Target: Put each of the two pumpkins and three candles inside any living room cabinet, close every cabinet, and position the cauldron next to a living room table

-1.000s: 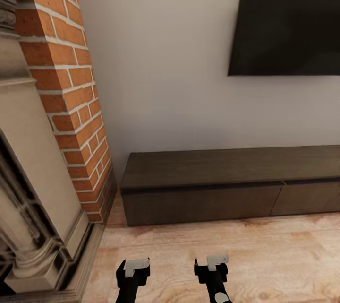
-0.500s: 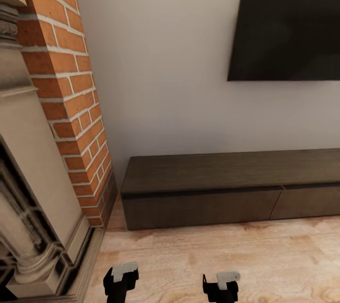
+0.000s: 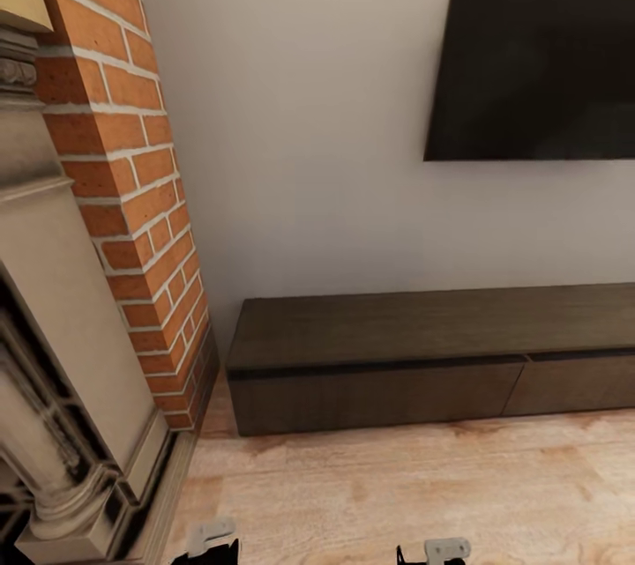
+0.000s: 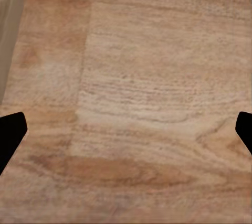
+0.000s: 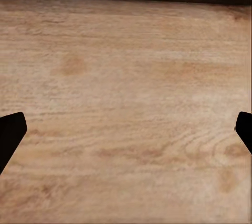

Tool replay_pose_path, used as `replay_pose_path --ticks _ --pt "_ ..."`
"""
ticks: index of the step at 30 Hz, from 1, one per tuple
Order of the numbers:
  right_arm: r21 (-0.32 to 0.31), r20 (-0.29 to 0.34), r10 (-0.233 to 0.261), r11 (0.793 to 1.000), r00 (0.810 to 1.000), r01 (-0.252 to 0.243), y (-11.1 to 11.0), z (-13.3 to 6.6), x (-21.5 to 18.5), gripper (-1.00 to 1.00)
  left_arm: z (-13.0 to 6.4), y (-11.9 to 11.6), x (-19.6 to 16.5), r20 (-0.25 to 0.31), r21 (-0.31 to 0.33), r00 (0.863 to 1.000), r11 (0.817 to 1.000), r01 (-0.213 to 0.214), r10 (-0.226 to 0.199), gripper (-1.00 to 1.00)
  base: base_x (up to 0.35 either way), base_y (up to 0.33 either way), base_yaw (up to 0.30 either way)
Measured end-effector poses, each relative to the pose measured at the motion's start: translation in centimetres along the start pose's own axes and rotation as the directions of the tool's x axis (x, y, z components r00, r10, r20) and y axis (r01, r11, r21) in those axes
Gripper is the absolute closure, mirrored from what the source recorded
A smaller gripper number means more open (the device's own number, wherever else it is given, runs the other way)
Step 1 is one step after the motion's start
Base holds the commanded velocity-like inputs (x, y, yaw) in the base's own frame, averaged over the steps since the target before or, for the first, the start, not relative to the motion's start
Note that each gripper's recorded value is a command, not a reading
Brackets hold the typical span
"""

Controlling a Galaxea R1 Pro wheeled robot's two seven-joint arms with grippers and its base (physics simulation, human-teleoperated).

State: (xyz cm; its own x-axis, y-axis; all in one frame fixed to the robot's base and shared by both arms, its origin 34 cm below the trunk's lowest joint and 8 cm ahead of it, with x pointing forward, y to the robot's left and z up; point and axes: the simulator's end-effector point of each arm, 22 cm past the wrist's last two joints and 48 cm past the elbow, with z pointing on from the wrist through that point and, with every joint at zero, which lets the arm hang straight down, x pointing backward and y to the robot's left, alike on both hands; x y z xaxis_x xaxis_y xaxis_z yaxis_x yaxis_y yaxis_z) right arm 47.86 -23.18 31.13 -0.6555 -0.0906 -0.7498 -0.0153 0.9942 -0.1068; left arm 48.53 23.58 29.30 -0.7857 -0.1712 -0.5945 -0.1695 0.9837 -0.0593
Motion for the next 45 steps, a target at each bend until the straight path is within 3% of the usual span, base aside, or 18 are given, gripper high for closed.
replay_pose_path --ticks 5,27,31,39,45 --pt "0.009 -0.003 -0.004 1.000 1.000 0.004 -0.9 -0.5 -0.8 -1.00 -0.6 1.5 -1.6 0.026 -0.020 1.000 1.000 -0.003 0.003 -1.00 0.000 0.000 0.000" --pt "0.021 -0.003 -0.006 1.000 1.000 0.006 -2.0 -2.8 -4.9 -1.00 -3.8 1.1 -5.4 0.037 -0.010 0.999 1.000 -0.007 0.007 -1.00 -0.029 0.268 -0.001" --pt "0.024 -0.001 -0.006 1.000 1.000 0.006 -2.2 -3.3 -5.8 -1.00 -4.5 1.1 -7.0 0.078 -0.011 0.997 1.000 -0.005 0.006 -1.00 -0.022 0.056 -0.119" --pt "0.029 0.008 -0.007 1.000 1.000 0.007 -2.7 -4.1 -7.6 -1.00 -5.8 0.8 -8.9 0.097 -0.008 0.995 1.000 -0.006 0.007 -1.00 -0.135 0.008 -0.202" --pt "0.053 0.008 0.031 0.998 1.000 -0.031 -3.5 -4.8 -8.8 -1.00 -6.8 0.6 -10.1 0.104 -0.007 0.995 1.000 -0.006 0.007 -1.00 -0.250 0.000 -0.185"
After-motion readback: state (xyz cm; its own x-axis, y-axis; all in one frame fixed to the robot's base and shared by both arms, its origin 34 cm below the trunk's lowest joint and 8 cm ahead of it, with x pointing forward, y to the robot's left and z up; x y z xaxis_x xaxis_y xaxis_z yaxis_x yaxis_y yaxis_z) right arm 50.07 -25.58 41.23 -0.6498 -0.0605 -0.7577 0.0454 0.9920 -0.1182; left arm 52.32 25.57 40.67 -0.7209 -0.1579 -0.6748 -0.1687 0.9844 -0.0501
